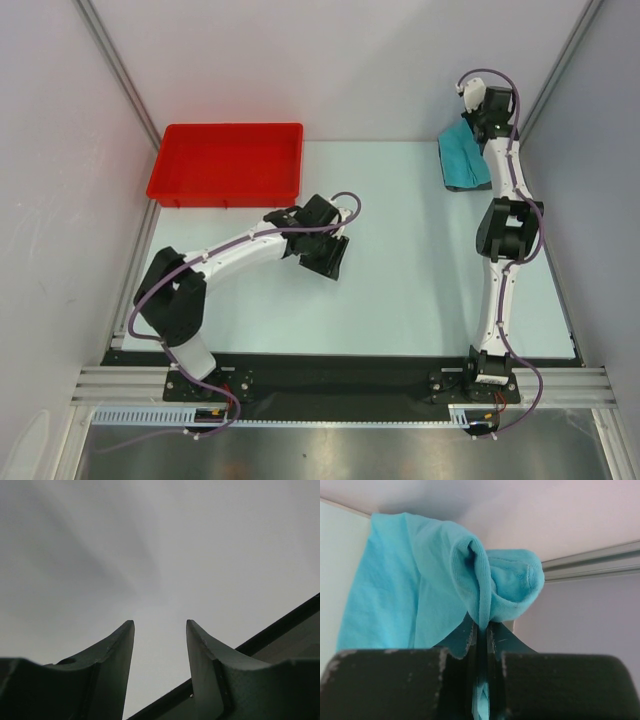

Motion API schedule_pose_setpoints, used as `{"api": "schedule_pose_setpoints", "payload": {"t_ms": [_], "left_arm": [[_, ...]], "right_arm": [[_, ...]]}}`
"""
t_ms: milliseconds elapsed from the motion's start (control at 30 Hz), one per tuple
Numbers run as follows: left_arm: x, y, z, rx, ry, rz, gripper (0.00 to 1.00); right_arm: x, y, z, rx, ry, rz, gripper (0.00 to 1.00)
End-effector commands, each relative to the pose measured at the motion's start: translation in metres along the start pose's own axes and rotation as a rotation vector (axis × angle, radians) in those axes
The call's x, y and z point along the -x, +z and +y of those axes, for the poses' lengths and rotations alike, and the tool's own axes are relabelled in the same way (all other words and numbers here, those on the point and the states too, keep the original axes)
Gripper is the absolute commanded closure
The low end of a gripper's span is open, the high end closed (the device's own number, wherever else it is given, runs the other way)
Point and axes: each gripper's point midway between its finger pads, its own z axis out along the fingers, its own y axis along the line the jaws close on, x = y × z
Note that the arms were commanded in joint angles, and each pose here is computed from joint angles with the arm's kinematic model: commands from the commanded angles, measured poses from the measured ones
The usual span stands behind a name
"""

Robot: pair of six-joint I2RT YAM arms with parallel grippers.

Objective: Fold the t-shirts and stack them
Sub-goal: Neatly place the folded tshirt to the corner

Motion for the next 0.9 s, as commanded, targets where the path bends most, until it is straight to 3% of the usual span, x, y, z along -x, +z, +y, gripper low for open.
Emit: {"api": "schedule_pose_setpoints", "payload": {"t_ms": [0, 133, 200, 233, 267, 300, 333, 467, 633, 667, 733, 867], "left_arm": [[0.015, -0.005, -0.002, -0.005, 0.019, -0.025, 0.49], [0.016, -0.004, 0.0, 0.005, 0.019, -0.016, 0.49], [0.015, -0.004, 0.001, 0.014, 0.018, -0.009, 0.49], [0.016, -0.005, 0.001, 0.017, 0.018, -0.012, 0.5], [0.016, -0.007, 0.001, 0.018, 0.02, -0.012, 0.5], [0.017, -0.009, 0.003, 0.029, 0.018, -0.015, 0.5], [0.016, -0.01, 0.003, 0.033, 0.018, -0.013, 0.5], [0.016, -0.022, 0.005, 0.052, 0.003, -0.021, 0.5], [0.018, -0.032, 0.003, 0.058, -0.034, -0.06, 0.5], [0.02, -0.034, 0.002, 0.052, -0.054, -0.072, 0.5], [0.026, -0.04, -0.003, 0.035, -0.071, -0.103, 0.5], [0.033, -0.054, -0.01, 0.014, -0.126, -0.152, 0.5]], "right_arm": [[0.021, 0.001, -0.025, -0.07, 0.0, -0.086, 1.0], [0.005, 0.01, -0.032, -0.112, 0.007, -0.069, 1.0], [0.0, 0.014, -0.039, -0.142, 0.012, -0.067, 0.9], [-0.001, 0.015, -0.043, -0.161, 0.018, -0.07, 0.61], [-0.009, 0.02, -0.046, -0.171, 0.021, -0.063, 0.44], [-0.004, 0.021, -0.055, -0.21, 0.025, -0.091, 0.12], [-0.005, 0.02, -0.066, -0.267, 0.029, -0.085, 0.01], [0.026, -0.004, -0.099, -0.392, 0.142, -0.155, 0.0], [0.082, -0.049, -0.08, -0.363, 0.214, -0.201, 0.0], [0.076, -0.047, -0.061, -0.32, 0.215, -0.169, 0.0], [0.103, -0.071, -0.039, -0.274, 0.223, -0.2, 0.0], [0.14, -0.111, 0.049, -0.065, 0.269, -0.221, 0.0]]}}
